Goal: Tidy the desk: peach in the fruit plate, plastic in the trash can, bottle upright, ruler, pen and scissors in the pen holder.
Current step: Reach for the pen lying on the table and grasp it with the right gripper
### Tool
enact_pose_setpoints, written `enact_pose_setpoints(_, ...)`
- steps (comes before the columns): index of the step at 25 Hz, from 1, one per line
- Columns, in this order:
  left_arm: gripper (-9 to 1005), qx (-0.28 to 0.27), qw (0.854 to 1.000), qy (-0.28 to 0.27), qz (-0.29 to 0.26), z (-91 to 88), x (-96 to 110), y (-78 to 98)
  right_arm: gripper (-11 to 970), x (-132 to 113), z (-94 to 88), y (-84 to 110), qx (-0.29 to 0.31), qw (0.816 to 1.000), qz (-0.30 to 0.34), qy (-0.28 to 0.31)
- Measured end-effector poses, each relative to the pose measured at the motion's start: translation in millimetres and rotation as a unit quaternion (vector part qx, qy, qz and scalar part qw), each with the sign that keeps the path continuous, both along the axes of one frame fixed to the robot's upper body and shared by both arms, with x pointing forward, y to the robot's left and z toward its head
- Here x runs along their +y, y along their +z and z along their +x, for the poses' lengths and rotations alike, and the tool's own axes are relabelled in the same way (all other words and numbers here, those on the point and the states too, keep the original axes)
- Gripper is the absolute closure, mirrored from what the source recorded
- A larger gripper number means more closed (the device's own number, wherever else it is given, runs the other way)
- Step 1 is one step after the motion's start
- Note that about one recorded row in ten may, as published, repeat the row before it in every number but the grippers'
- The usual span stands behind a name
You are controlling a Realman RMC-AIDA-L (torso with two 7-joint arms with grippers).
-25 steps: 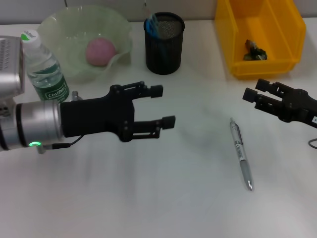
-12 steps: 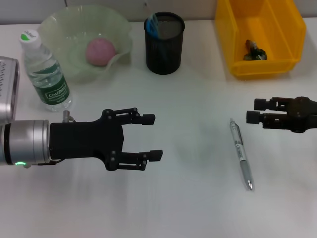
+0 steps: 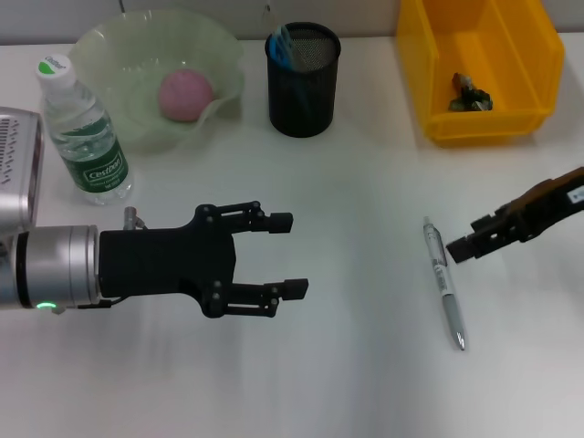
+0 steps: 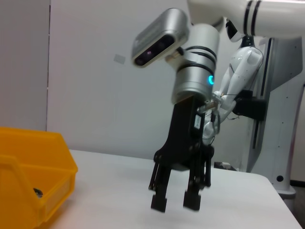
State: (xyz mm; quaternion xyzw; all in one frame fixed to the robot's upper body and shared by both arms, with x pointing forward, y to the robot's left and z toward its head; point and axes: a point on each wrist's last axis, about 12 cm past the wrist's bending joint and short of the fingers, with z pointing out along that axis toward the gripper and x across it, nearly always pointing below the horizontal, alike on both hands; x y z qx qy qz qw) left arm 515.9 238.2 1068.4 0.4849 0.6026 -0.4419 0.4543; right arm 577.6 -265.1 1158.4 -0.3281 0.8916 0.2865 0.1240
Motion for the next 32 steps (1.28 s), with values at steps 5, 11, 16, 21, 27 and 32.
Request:
enact_pose_setpoints(5, 209, 0.002, 1.0, 0.002, -0.003, -0.5, -1, -0.3, 224, 33, 12.3, -0.8, 0.003, 0.995, -0.094, 0.032)
enact_pose_setpoints(11, 210, 0.003, 1.0, 0.002, -0.007, -1.3, -3, -0.5, 225, 66, 14.6, -14.8, -0.016, 0.982, -0.169, 0.078)
enact_pose_setpoints(16, 212, 0.004, 1.0, 0.002, -0.009, -1.5, -4, -0.6, 226, 81, 13.3, -23.9, -0.027, 0.976, -0.197, 0.092)
enact_pose_setpoints(21, 213, 0.004, 1.0, 0.002, -0.01, -1.3, -4, 0.0, 226, 89, 11.6, -26.1, -0.032, 0.971, -0.212, 0.11)
enact_pose_setpoints(27, 214, 0.007, 1.0, 0.003, -0.014, -0.2, -3, 2.0, 227, 93, 11.2, -26.1, -0.034, 0.968, -0.218, 0.12)
enact_pose_setpoints(32, 216, 0.006, 1.0, 0.001, -0.014, 0.4, -4, 2.6, 228, 94, 10.8, -26.3, -0.035, 0.966, -0.222, 0.125)
